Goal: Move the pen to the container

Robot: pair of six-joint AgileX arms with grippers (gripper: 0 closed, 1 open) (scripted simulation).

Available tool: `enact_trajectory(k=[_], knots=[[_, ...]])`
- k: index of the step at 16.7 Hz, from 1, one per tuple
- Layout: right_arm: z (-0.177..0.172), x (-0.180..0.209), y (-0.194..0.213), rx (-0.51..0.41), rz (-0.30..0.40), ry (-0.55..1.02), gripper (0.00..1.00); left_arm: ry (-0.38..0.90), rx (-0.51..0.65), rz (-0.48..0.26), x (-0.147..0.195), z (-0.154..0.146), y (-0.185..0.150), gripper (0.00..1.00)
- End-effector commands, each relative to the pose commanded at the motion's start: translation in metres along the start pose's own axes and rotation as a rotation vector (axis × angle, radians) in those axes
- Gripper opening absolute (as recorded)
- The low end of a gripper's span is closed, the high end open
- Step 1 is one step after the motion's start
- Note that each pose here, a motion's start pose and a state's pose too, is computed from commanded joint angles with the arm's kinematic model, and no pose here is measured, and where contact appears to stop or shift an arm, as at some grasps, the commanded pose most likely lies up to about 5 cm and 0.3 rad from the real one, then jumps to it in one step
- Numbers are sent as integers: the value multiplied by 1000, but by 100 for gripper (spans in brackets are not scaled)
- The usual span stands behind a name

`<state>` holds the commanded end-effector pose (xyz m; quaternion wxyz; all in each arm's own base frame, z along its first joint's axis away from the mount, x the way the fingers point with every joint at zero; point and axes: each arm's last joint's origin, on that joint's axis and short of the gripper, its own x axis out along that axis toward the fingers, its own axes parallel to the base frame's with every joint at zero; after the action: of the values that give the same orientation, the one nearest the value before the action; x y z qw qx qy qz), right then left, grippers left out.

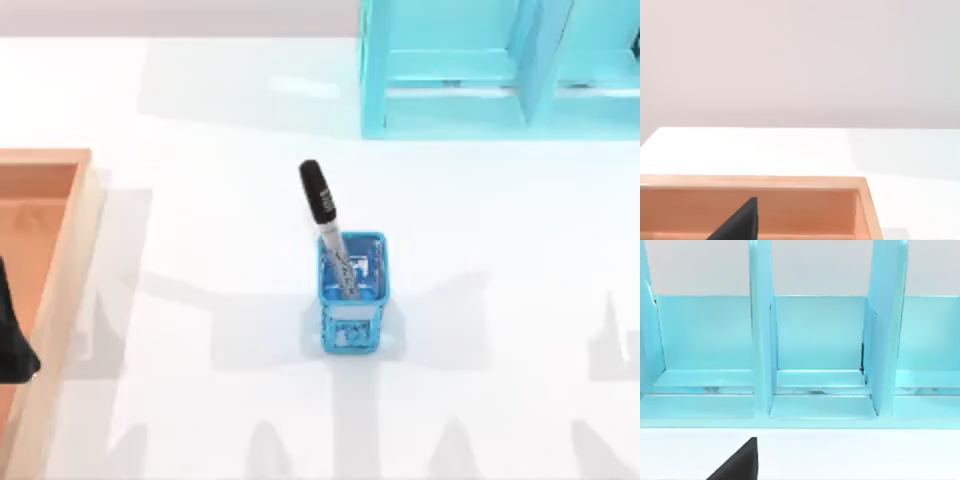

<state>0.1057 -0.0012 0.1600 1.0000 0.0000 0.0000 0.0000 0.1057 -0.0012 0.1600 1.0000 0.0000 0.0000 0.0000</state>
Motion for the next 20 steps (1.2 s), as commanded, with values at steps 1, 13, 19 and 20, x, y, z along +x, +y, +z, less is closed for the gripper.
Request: enact_trajectory(k=[1, 13, 19, 20], knots=[[0, 0, 0, 0, 0, 0, 100, 0, 0, 0, 0, 0, 0, 100], [0, 0, 0, 0, 0, 0, 100, 63, -183, -287, 38, 13, -34, 100], [0, 0, 0, 0, 0, 0, 100, 151, -301, -510, 69, -1, -78, 100], [0, 0, 0, 0, 0, 0, 100, 171, -320, -541, 73, -6, -86, 100]])
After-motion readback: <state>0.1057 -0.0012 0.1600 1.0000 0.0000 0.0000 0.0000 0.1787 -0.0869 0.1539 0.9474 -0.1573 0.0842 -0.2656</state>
